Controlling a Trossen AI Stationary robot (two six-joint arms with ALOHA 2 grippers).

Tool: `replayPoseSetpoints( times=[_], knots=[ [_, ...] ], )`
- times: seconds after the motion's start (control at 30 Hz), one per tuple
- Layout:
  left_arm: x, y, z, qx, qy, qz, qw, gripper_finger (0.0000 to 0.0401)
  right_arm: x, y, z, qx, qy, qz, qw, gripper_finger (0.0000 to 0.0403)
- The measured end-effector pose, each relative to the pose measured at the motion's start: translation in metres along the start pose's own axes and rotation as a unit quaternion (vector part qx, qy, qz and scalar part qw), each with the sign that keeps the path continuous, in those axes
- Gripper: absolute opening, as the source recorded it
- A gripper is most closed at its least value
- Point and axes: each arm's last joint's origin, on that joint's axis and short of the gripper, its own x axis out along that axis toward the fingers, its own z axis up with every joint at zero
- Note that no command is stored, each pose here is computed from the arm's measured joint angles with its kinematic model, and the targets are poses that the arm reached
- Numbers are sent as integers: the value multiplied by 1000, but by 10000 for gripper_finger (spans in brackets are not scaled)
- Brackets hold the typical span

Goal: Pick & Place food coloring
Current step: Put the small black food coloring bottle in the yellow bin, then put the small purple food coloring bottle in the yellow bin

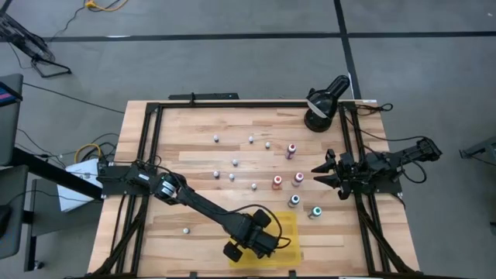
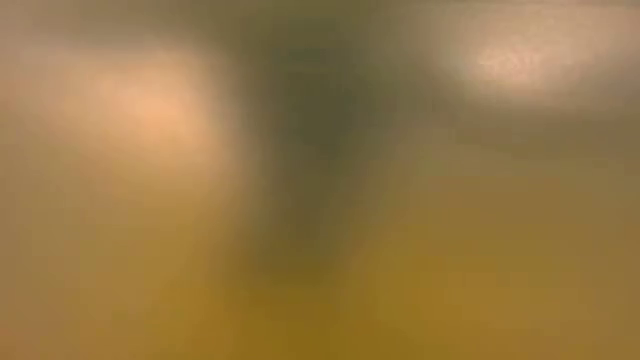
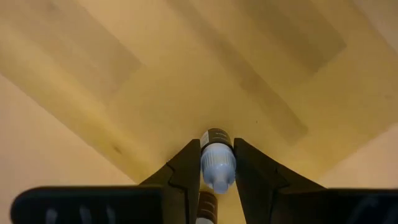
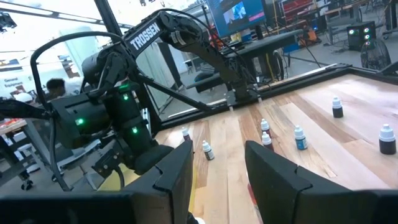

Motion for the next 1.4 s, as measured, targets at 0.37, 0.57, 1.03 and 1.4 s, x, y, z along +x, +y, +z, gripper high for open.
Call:
replayPoseSetpoints(
  times=[0.37,0.57,1.03,1.4],
  knots=[
    [0,0,0,-3,2,4,1000,88,0,0,0,0,0,0,1000,137],
    [0,0,0,-13,2,4,1000,120,0,0,0,0,0,0,1000,139],
    [-22,4,8,-30,-27,11,999,128,0,0,0,0,0,0,1000,137],
    [-83,-8,0,-108,-35,-56,992,128,0,0,0,0,0,0,1000,137]
  ],
)
